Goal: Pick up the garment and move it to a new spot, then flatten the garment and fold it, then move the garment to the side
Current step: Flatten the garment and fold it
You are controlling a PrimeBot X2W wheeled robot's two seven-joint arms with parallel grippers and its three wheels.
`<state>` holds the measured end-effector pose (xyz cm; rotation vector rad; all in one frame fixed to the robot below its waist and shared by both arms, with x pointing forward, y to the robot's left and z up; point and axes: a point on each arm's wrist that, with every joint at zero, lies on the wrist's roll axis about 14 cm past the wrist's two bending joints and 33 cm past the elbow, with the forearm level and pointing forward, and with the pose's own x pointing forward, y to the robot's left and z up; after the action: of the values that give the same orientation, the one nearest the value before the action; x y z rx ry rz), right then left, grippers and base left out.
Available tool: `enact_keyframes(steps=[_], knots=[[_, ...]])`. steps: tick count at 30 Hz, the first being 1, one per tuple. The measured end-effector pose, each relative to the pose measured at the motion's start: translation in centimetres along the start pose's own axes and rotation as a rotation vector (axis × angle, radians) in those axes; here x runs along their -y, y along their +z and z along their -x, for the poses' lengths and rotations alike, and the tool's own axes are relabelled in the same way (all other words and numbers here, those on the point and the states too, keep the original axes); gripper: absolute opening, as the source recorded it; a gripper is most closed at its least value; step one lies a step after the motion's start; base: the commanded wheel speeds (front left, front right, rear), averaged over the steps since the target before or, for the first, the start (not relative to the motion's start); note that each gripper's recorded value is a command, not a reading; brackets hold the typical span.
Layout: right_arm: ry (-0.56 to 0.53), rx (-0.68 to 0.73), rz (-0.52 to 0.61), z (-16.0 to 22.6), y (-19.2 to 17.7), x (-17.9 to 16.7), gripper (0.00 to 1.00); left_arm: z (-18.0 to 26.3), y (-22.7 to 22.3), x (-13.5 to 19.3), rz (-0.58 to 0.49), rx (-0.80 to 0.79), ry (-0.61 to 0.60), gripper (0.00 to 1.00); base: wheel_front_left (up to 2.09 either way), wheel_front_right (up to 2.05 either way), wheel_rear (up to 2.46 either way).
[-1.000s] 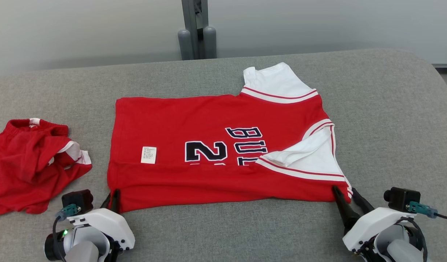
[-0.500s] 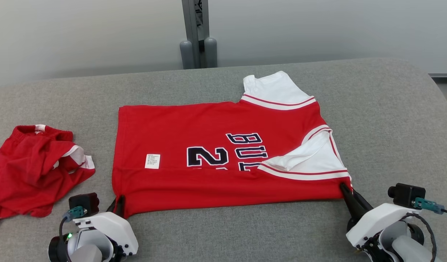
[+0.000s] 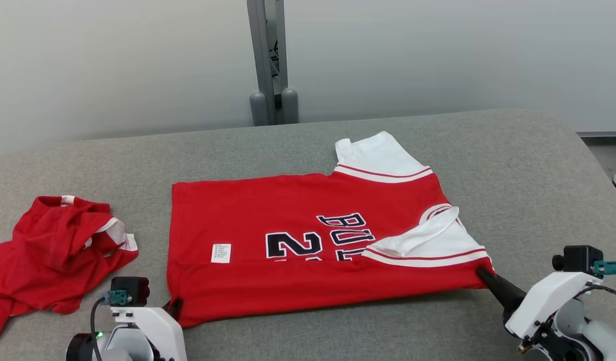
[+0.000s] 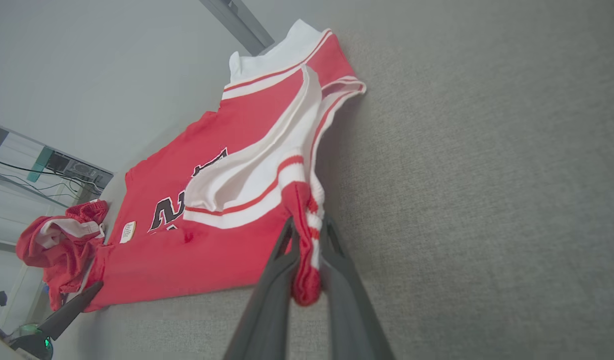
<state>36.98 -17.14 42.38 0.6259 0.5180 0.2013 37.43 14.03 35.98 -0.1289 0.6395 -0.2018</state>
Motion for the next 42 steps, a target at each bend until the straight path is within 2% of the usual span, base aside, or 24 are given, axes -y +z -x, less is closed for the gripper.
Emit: enact_keyframes(steps=[9, 10, 20, 30, 31, 32, 33, 38, 42], knots=[[0.011, -0.17, -0.02, 1.8, -1.1, 0.5, 0.0, 1.9, 0.0, -0.5, -0.093, -0.115, -0.063, 0.0, 0.0, 0.0, 0.0], [0.01, -0.22, -0.037, 2.4, -2.0, 0.7, 0.0, 2.7, -0.6, -0.7, -0.103, -0.15, -0.076, 0.0, 0.0, 0.0, 0.0], [0.022, -0.404, -0.148, 5.2, -5.2, 1.2, 0.0, 5.9, -2.5, -0.9, -0.155, -0.255, -0.102, 0.0, 0.0, 0.0, 0.0], [0.007, -0.483, -0.182, 7.3, -7.2, 2.1, 0.0, 8.4, -3.2, 0.0, -0.171, -0.312, -0.116, 0.0, 0.0, 0.0, 0.0], [0.001, -0.487, -0.184, 7.4, -7.4, 2.3, 0.14, 8.5, -3.2, 0.0, -0.17, -0.312, -0.113, 0.3, 0.0, 0.0, 0.0], [-0.006, -0.487, -0.187, 7.5, -7.5, 2.5, 0.59, 8.6, -3.2, 0.0, -0.171, -0.309, -0.107, 0.78, 0.0, 0.0, 0.0], [-0.012, -0.487, -0.194, 7.5, -7.6, 2.7, 1.0, 8.7, -3.1, 0.0, -0.173, -0.306, -0.106, 1.0, 0.0, 0.0, 0.0], [-0.04, -0.472, -0.203, 7.6, -7.2, 3.6, 1.0, 9.0, -2.8, -0.3, -0.175, -0.306, -0.087, 1.0, 0.0, 0.0, 0.0], [-0.062, -0.398, -0.158, 6.9, -4.7, 4.4, 1.0, 8.6, -0.2, -1.7, -0.181, -0.212, -0.014, 1.0, 0.0, 0.0, 0.0]])
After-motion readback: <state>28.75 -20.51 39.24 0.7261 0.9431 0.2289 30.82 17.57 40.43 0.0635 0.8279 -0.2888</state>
